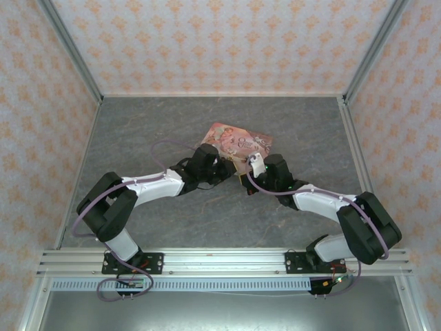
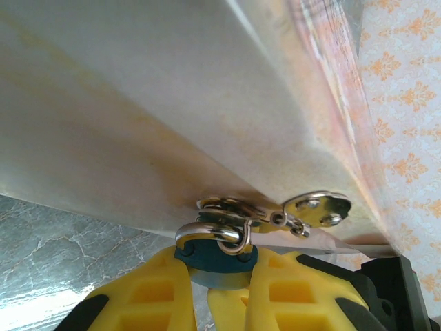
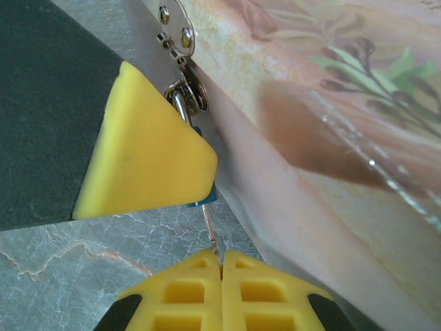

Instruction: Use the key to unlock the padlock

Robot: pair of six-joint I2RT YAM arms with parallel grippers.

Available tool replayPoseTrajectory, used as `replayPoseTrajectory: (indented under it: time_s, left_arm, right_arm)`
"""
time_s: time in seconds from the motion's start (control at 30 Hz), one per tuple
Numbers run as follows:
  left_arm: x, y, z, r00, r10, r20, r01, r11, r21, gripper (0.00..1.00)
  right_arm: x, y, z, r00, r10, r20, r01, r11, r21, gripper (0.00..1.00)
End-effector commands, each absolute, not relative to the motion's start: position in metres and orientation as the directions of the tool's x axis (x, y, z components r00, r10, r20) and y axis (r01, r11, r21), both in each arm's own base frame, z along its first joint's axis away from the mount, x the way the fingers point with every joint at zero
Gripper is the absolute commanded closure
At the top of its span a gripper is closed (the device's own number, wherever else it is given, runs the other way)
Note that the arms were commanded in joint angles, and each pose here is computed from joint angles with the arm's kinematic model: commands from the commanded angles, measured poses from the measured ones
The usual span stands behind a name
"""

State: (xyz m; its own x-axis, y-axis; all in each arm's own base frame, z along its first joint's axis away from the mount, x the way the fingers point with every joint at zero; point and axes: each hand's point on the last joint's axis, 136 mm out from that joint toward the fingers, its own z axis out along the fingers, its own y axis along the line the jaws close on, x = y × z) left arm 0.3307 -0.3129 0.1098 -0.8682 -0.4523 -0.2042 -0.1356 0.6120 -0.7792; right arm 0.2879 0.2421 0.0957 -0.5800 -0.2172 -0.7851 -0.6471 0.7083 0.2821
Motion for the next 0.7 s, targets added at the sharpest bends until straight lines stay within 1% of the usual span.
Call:
replayPoseTrajectory:
  time_s: [0.0, 0.27, 0.67]
  left_arm:
    - [0.337, -0.322, 0.149, -0.856, -0.443, -0.265, -0.046, 0.578, -0.815, 0.88]
    - [0.335, -0.321, 0.149, -0.856, -0.442, -0.267, -0.044, 0.577, -0.815, 0.88]
    - [0.333, -0.318, 0.145, -0.858, -0.439, -0.269, -0.046, 0.586, -0.809, 0.88]
  right_arm:
    - [0.300, 0.257, 0.125, -0.508, -0.172, -0.844, -0.689, 0.669, 0.279, 1.00]
    - [0.299, 0.265, 0.132, -0.505, -0.160, -0.848, -0.711, 0.635, 0.303, 1.00]
    - [0.303, 0.263, 0.138, -0.506, -0.130, -0.853, -0.706, 0.630, 0.323, 1.00]
